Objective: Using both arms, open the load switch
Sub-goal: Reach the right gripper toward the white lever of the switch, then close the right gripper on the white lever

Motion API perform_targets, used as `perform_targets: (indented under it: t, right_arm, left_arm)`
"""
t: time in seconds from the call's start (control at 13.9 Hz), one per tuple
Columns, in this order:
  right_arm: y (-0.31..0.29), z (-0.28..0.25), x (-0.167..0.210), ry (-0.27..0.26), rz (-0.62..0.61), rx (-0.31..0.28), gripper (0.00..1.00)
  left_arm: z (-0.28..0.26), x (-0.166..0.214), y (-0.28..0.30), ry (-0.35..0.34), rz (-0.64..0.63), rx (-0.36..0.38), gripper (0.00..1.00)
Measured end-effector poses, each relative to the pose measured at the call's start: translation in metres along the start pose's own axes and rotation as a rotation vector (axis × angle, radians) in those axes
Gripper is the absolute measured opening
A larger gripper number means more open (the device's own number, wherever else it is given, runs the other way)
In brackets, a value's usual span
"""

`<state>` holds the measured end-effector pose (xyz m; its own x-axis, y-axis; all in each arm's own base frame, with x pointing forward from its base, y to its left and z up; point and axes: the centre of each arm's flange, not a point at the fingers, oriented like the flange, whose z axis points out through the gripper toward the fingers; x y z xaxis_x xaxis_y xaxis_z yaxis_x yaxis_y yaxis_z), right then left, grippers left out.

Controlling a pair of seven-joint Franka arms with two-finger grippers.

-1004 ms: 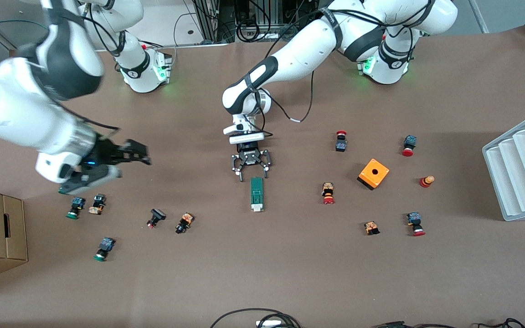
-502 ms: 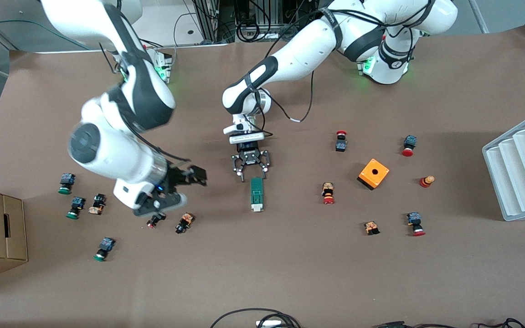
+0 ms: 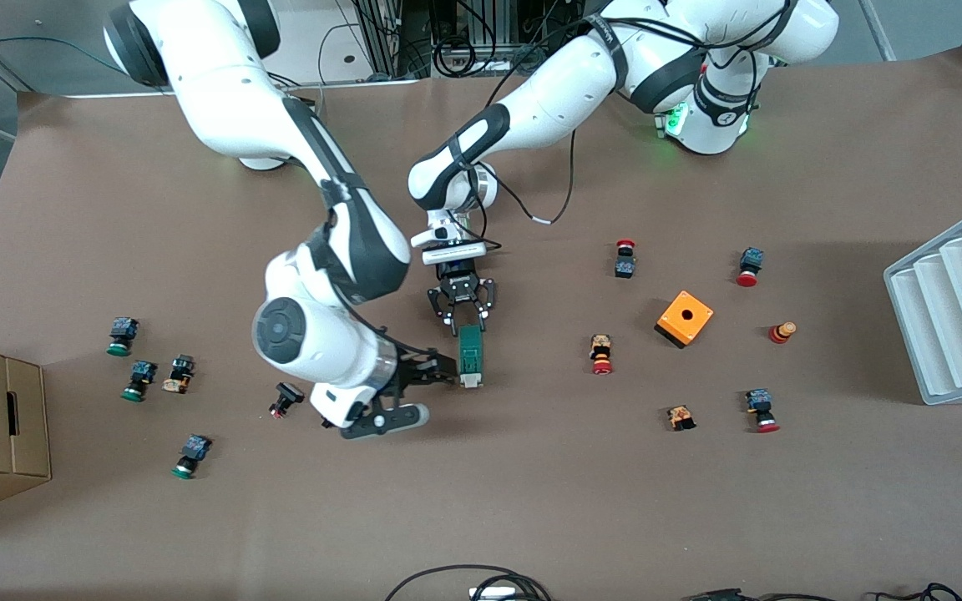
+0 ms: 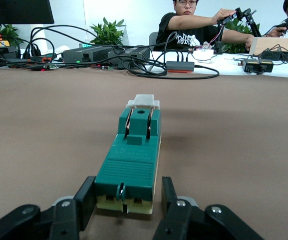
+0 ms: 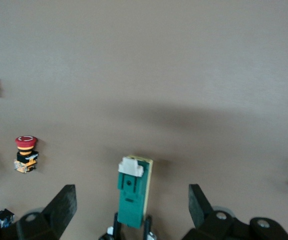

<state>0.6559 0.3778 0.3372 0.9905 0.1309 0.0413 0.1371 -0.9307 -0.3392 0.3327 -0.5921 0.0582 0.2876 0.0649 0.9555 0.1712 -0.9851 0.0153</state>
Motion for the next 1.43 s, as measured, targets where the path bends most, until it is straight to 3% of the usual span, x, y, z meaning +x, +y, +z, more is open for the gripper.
perform_targets:
  t: [0.22,0.36,0.57,0.72,0.86,1.08,1.43]
  right_arm:
    - [-0.013,0.039,-0.001,0.029,-0.054,0.016,1.00]
    - [-0.009,0.056,-0.003,0.005,-0.074,0.008,1.00]
    - [0.000,0.059,-0.007,-0.077,-0.067,0.001,1.00]
    - [0.006,0.057,-0.005,-0.090,-0.022,0.001,1.00]
    - [-0.001,0.059,-0.005,-0.090,0.040,0.014,1.00]
    - [-0.012,0.081,-0.001,-0.048,0.088,0.066,1.00]
    - [-0.005,0.113,0.002,-0.032,0.022,0.068,0.97]
  left_arm:
    - [0.000,0.000,-0.001,0.000,0.000,0.004,0.56]
    - [0.001,0.000,-0.001,0.001,0.000,0.007,0.53]
    - [0.001,0.000,-0.001,0.001,0.000,0.008,0.52]
    - [0.001,0.000,-0.001,0.001,-0.001,0.008,0.53]
    - [0.001,0.001,-0.001,0.001,-0.002,0.007,0.54]
    - [0.001,0.001,0.000,0.002,-0.003,0.007,0.55]
    - [0.001,0.001,-0.001,0.001,-0.002,0.007,0.54]
